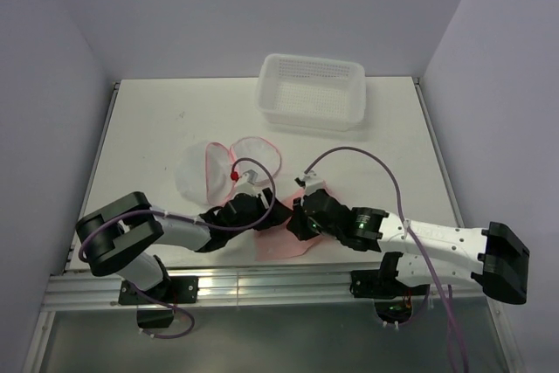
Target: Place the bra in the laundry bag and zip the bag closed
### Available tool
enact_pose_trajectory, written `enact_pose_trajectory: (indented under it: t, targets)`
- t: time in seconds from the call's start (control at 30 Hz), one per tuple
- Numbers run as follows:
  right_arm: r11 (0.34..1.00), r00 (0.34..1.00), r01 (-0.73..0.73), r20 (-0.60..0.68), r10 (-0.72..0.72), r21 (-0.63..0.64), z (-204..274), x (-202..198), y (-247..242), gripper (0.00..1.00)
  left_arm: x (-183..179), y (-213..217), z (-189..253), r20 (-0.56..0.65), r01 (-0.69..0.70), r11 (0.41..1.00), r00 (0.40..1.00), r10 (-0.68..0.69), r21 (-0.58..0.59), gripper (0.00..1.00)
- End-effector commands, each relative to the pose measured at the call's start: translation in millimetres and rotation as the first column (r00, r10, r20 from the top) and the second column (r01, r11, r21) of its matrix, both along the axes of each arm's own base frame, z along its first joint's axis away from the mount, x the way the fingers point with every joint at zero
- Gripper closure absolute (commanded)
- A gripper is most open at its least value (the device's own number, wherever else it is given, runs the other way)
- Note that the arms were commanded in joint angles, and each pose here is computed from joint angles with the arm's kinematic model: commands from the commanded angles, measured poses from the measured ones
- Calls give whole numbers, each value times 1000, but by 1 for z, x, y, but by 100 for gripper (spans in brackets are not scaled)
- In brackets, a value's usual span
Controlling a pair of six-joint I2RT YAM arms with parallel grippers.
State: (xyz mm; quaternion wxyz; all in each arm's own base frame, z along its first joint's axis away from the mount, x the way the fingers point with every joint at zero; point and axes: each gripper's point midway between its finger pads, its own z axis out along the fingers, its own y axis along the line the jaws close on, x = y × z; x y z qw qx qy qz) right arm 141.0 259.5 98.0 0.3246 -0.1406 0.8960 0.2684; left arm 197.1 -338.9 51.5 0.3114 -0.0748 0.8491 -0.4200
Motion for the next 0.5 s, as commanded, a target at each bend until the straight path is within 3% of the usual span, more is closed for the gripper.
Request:
enact_pose_trajectory:
  t: [0.0, 0.07, 0.1, 0.2, 0.33, 0.47]
  targets:
    - [993, 998, 19, 57, -26, 114, 32, 6, 28, 100, 3, 5, 15, 7, -50, 995, 999, 51, -91, 28]
    - [994, 997, 29, 70, -37, 109, 35, 8, 26, 100, -1, 16, 15, 7, -65, 994, 998, 66, -92, 32]
    - [994, 996, 39, 80, -47, 104, 37, 10, 23, 100, -2, 21, 15, 8, -70, 994, 997, 71, -85, 45]
    - [992, 995, 15, 99, -27, 127, 46, 11, 30, 100, -8, 29, 10, -8, -73, 995, 997, 73, -71, 57]
    - [982, 994, -89, 78, 76, 170, 52, 3, 60, 100, -9, 33, 2, -22, -85, 994, 996, 84, -71, 56]
    - [985, 995, -92, 63, 83, 145, 38, 7, 71, 100, -13, 39, 4, -31, -94, 992, 995, 92, -88, 55]
